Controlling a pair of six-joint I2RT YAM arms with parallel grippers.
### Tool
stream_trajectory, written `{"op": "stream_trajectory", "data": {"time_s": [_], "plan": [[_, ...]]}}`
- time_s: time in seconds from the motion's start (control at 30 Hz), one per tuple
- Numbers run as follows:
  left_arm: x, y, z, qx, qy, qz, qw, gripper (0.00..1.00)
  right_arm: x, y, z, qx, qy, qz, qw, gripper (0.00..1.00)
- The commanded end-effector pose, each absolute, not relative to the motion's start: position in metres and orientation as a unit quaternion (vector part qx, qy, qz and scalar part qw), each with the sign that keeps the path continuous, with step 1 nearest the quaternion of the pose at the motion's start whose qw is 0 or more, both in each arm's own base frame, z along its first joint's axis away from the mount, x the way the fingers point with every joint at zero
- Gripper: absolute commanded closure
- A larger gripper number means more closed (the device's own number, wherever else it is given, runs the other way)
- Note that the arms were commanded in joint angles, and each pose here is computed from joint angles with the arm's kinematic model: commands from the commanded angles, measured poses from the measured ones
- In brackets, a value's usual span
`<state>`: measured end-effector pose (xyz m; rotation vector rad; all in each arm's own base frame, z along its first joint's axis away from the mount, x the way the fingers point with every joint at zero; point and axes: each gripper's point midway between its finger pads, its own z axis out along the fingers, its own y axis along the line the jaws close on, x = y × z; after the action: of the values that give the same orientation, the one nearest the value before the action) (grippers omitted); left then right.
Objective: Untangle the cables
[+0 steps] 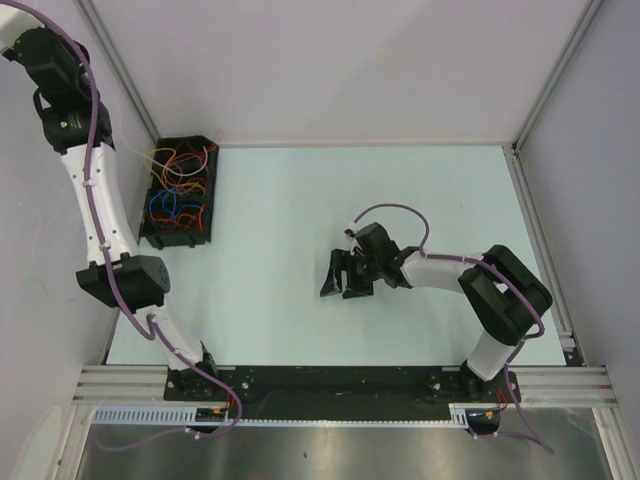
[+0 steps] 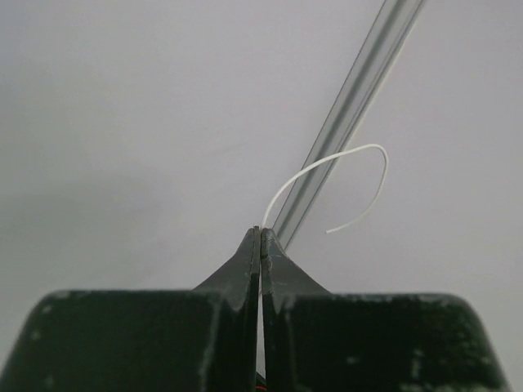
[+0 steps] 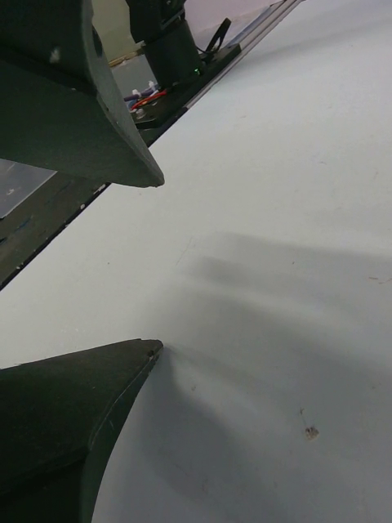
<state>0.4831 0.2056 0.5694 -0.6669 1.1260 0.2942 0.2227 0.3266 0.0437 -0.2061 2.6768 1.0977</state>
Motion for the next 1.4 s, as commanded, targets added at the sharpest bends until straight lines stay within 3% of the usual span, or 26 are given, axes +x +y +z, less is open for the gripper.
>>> {"op": "stream_trajectory", "data": {"time_s": [0.0,0.4,0.87,1.1,1.37], "plan": [[0.477,0.200,0.585,-0.292,0.512,0.073,0.805,1.00,0.218,0.329,0.035,-0.067,0.927,0.353,0.109,0.20],[0.519,0.185,0.509,-0.255,0.593,0.063,0.761,1.00,0.212,0.332,0.028,-0.074,0.930,0.346,0.102,0.20],[0.563,0.148,0.378,-0.230,0.677,0.044,0.697,1.00,0.213,0.332,0.025,-0.077,0.930,0.346,0.103,0.20],[0.536,0.142,0.305,-0.305,0.709,0.025,0.635,1.00,0.215,0.338,0.024,-0.078,0.923,0.363,0.098,0.20],[0.504,0.116,0.276,-0.308,0.719,-0.031,0.623,1.00,0.216,0.335,0.022,-0.083,0.923,0.364,0.095,0.20]]}}
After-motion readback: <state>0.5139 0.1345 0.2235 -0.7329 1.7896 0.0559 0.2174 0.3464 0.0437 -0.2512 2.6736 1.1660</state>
